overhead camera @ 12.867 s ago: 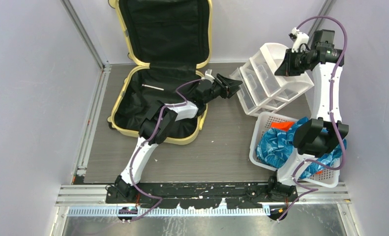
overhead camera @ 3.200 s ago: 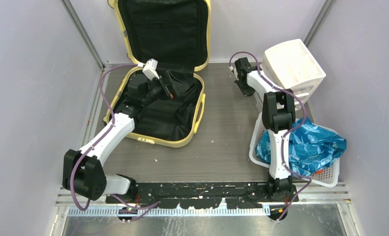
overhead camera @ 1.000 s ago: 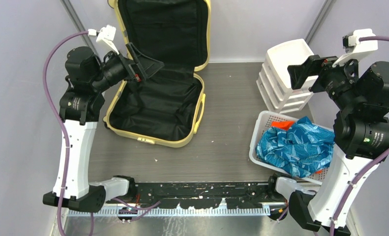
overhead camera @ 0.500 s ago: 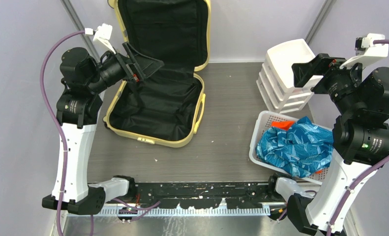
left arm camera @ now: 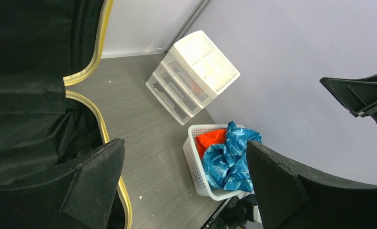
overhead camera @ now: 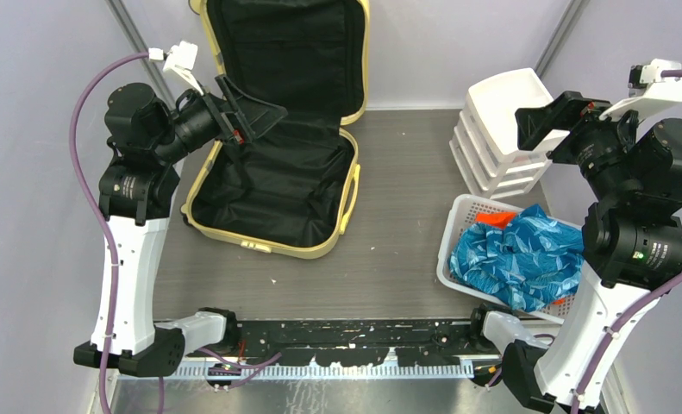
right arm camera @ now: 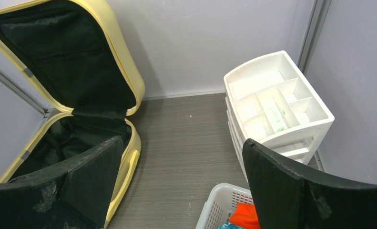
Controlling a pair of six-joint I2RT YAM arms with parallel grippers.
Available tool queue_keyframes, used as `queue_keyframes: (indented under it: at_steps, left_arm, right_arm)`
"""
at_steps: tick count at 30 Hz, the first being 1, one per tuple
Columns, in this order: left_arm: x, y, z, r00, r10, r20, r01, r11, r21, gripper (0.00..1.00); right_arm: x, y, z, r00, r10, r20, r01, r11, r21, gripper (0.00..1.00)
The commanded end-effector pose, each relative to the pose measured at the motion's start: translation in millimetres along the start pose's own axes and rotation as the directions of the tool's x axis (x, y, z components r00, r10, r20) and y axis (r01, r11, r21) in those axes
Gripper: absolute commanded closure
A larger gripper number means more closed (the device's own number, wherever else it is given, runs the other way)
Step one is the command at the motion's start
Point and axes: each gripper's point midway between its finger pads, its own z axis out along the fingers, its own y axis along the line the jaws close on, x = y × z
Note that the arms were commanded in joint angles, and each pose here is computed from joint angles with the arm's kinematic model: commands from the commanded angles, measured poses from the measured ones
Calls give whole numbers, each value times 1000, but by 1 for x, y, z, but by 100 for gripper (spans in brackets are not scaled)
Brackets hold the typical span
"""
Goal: Open, take out, and arrange the luggage
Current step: Reset both arms
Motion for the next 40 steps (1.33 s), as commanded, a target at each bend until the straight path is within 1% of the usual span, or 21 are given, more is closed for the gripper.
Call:
queue_keyframes:
  at_steps: [1, 13, 40]
  left_arm:
    - [-7, -11, -8, 998, 54, 28, -55, 998, 23, 0]
    - [-6, -8, -8, 998, 64, 25, -64, 998, 12, 0]
    - [0, -4, -11, 996, 87, 16, -87, 996, -1, 0]
  right_arm:
    - [-12, 0, 3, 999, -2, 42, 2, 1000, 1, 0]
    - [-15, -5, 4, 999, -15, 53, 14, 1000, 22, 0]
    - [-18, -5, 5, 998, 10, 58, -11, 1000, 14, 1]
